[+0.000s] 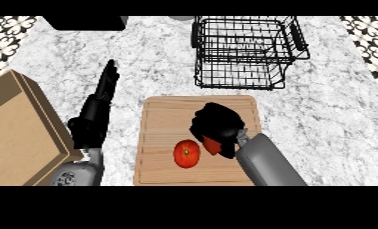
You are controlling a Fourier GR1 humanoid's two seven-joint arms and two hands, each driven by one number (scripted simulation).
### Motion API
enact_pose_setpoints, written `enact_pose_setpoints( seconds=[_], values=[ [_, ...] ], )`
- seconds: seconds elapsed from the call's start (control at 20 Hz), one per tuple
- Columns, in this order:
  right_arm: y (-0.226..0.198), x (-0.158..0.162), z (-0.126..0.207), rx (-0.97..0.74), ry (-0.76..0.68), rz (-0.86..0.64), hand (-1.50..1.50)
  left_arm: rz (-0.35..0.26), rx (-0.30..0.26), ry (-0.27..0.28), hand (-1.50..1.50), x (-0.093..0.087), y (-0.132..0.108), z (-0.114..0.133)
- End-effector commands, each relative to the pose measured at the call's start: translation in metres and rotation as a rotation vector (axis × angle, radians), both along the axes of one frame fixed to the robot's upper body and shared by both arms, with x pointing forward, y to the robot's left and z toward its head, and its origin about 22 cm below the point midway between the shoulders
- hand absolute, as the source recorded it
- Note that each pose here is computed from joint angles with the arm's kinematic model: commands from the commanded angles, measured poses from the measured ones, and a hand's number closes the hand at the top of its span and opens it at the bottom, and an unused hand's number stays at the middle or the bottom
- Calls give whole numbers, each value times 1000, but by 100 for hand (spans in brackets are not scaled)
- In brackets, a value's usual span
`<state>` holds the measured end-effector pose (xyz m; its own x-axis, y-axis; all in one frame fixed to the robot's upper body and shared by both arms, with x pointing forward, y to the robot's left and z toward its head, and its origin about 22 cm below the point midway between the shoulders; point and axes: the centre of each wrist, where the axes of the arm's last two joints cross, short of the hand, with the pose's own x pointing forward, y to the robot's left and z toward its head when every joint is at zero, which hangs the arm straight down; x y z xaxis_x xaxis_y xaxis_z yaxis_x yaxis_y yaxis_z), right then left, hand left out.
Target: Pick the bell pepper from the cutting board and place it in the tiered basket
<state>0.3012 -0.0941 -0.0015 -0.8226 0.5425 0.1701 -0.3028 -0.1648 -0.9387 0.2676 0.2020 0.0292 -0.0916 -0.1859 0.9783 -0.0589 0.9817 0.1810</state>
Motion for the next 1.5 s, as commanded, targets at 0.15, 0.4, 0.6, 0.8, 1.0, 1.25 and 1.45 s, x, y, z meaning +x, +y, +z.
enact_pose_setpoints(
  seconds=[0.15, 0.4, 0.6, 0.8, 1.0, 1.25, 1.45],
  values=[
    [-19, 0, -21, -295, 8, -625, 150, 29, 19, 5, 0, 2, 10, 1],
    [-11, -2, -6, -364, -68, -977, 150, -9, 9, -5, 0, 1, -2, 2],
    [24, -8, 29, -338, -162, -1124, 150, -13, 3, -2, 0, 6, -5, -5],
    [60, -16, 81, -273, -250, -1208, 150, -33, -7, 7, 0, 6, -10, 0],
    [79, -23, 131, -178, -355, -1282, 150, -16, 3, -2, 0, 8, -1, 1],
    [82, -27, 199, -49, -452, -1322, 150, -7, 10, 20, 0, 1, 3, -9],
    [86, -26, 236, 14, -464, -1335, 150, -14, 12, 7, 0, 3, 2, -2]
  ],
)
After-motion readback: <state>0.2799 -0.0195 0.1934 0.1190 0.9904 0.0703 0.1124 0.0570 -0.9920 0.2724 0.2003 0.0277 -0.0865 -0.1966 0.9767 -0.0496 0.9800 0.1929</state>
